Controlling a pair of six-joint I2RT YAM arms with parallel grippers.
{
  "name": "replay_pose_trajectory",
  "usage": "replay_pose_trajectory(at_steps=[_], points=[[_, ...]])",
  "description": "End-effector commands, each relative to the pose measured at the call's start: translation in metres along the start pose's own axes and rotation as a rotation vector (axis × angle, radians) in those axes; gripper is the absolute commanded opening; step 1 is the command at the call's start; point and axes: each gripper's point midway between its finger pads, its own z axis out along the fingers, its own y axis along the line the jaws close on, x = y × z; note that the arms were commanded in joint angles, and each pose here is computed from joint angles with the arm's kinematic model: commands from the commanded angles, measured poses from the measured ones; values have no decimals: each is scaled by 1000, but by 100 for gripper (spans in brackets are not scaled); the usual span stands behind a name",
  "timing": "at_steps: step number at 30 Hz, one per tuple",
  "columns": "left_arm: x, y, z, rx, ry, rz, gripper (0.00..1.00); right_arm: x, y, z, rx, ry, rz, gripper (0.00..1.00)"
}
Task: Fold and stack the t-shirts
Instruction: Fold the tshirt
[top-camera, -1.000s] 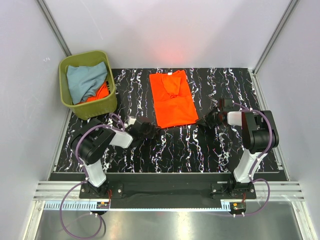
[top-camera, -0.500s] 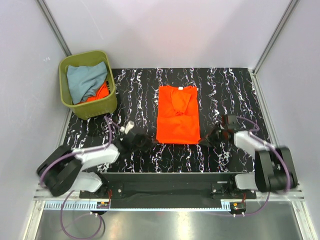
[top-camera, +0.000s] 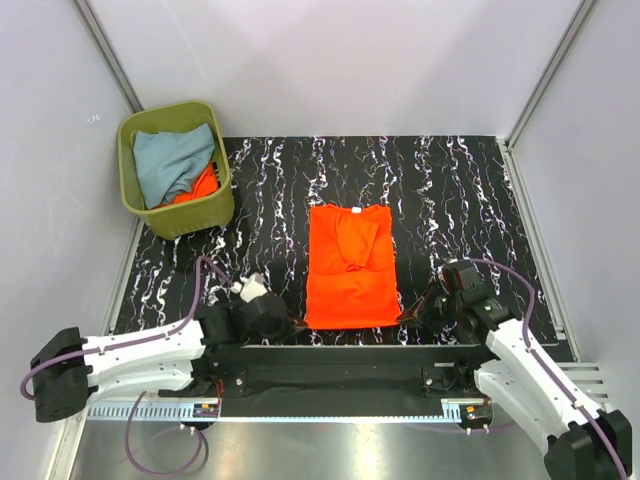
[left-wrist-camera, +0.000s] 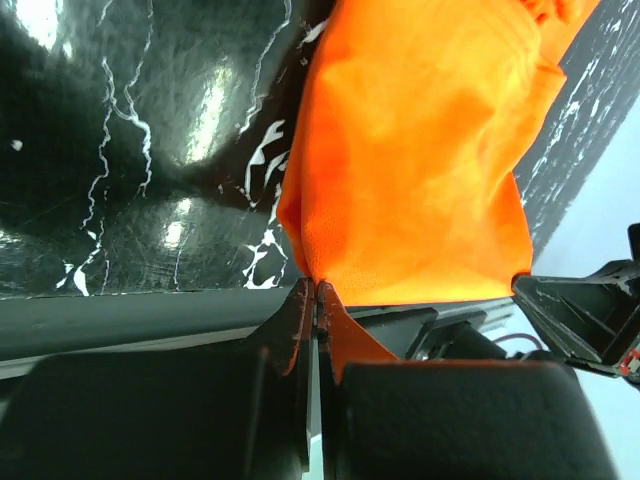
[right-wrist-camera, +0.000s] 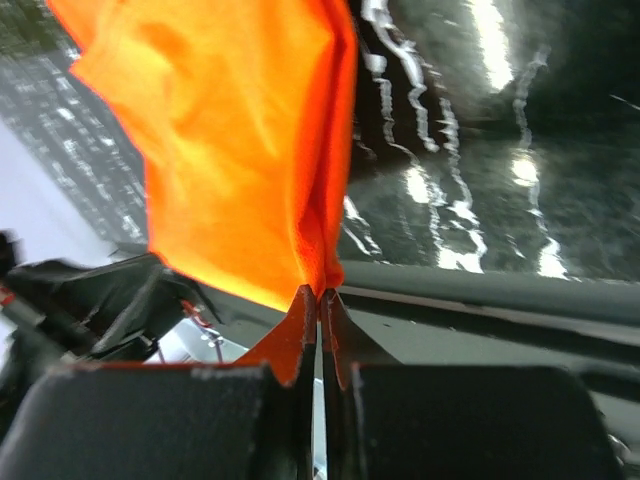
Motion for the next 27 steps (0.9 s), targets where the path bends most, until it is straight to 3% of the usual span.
replay_pose_trajectory(at_steps=[1,2,3,4,7,8,9,13,20,27], points=[[-32,-30,-11,9,-127,89,0,-16,15,-12,34,-56,-40,0],[-41,-56,-18,47,-134,104,0,-24,16,-8,77,-48,-87,0],[-50,-56,-10,7,-132,182,0,-42,38,-16,63,-102,-132,0],[-72,-81,-13,36,-148,149,0,-51,42,-7,98,-93,-149,0],[-115,-104,3,26,-171,217,0,-87,86,-6,40,-136,-221,0],[-128,-131,0,76,-182,231,0,-96,88,8,70,-104,-231,0],[-145,-128,17,33,-175,250,0,-111,112,4,35,-126,-254,0],[-169,-182,43,105,-65,324,0,-169,127,26,51,-117,-220,0],[-205,-211,86,123,-25,385,0,-229,151,37,-2,-125,-189,0],[-246,-213,88,119,-95,345,0,-253,170,45,-52,-96,-227,0]])
